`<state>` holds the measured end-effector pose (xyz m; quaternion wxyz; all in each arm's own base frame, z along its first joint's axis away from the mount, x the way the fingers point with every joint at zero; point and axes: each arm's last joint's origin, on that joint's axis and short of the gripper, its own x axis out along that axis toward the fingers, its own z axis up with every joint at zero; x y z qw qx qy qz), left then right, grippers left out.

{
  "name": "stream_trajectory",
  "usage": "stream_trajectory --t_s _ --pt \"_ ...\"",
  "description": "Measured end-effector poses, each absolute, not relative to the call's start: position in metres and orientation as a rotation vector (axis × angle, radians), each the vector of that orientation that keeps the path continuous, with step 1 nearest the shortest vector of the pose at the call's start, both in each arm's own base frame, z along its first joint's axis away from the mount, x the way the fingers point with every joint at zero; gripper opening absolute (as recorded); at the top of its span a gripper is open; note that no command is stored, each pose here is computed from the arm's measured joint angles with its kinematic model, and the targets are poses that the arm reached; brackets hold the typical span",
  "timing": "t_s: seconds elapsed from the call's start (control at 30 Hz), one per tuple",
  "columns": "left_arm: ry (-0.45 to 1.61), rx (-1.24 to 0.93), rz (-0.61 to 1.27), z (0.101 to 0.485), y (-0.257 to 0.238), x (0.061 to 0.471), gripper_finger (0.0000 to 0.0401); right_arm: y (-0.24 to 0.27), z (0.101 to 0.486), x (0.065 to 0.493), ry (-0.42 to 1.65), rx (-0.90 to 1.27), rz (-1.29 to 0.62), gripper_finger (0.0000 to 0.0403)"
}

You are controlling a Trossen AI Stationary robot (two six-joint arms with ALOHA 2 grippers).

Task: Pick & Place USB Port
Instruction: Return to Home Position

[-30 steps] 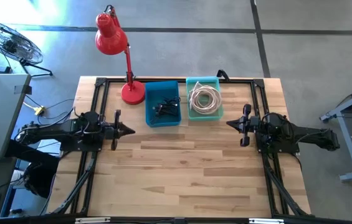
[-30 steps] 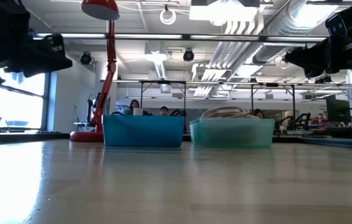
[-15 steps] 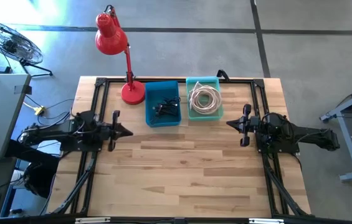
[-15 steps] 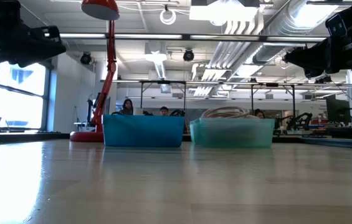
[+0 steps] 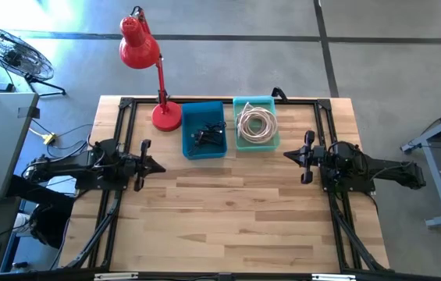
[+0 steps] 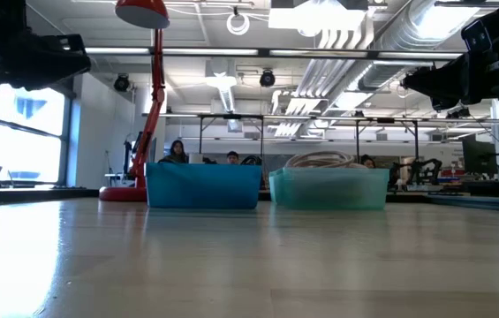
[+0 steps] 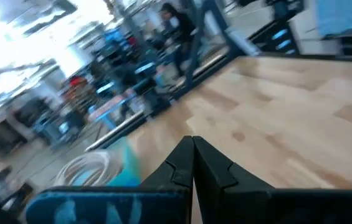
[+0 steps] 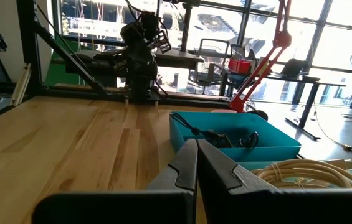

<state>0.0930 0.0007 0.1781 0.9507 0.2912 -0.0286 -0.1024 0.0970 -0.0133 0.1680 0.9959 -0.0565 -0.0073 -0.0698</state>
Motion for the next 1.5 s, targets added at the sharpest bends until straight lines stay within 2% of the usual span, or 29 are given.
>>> stream_trajectory --t_s 0.2,0.5,0.9,1.5 --pt "-0.057 0.576 -0.067 0.1749 0.0047 0.0956 0.0 -0.0132 0.168 0.097 -0.015 -0.113 -0.14 0.0001" --pt "-0.167 0.619 -0.131 0.1783 0.0021 0.0958 0.0 -0.0133 0.168 0.0971 -0.014 -0.114 -0.14 0.0001" --pt "-0.077 0.611 -0.113 0.1706 0.0035 0.0972 0.0 -0.0133 0.168 0.0971 -0.014 -0.113 -0.14 0.0" --pt "-0.071 0.607 -0.097 0.1704 0.004 0.0973 0.0 -0.0133 0.168 0.0971 -0.014 -0.113 -0.14 0.0"
